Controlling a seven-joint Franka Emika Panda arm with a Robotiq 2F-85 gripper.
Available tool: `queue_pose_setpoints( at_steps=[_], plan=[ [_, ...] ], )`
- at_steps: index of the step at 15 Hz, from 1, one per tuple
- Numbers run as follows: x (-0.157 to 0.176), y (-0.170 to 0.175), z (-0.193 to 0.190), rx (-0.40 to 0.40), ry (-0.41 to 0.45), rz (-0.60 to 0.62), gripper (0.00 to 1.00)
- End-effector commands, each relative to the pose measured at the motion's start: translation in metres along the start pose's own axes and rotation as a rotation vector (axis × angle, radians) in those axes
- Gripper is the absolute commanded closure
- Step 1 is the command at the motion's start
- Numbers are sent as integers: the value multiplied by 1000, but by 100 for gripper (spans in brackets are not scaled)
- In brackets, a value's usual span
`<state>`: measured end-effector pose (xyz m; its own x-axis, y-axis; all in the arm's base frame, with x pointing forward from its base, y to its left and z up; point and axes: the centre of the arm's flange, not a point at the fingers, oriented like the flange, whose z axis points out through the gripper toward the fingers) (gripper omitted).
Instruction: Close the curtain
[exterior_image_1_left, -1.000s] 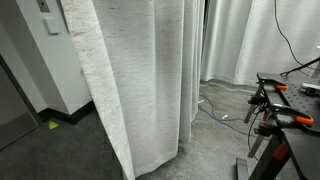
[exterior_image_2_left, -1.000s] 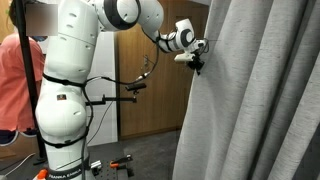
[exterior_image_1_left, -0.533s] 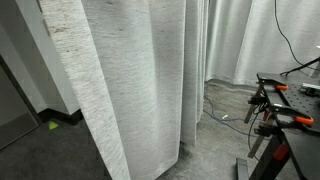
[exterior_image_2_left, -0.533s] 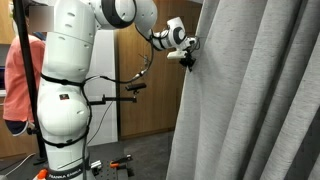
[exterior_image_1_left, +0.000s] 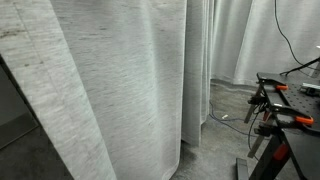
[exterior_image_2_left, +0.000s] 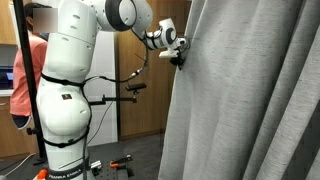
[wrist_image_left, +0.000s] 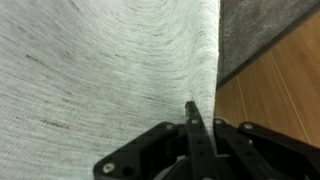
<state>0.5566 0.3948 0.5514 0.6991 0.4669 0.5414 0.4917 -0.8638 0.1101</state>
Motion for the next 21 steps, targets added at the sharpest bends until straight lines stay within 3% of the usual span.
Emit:
queue_pose_setpoints(
  at_steps=[1,10,21],
  plan=[
    [-17,-53,66,88,-115,-98,99],
    [-4,-74,67,145,-58,-276,99],
    [3,-72,71,135,-50,-436,99]
  ],
)
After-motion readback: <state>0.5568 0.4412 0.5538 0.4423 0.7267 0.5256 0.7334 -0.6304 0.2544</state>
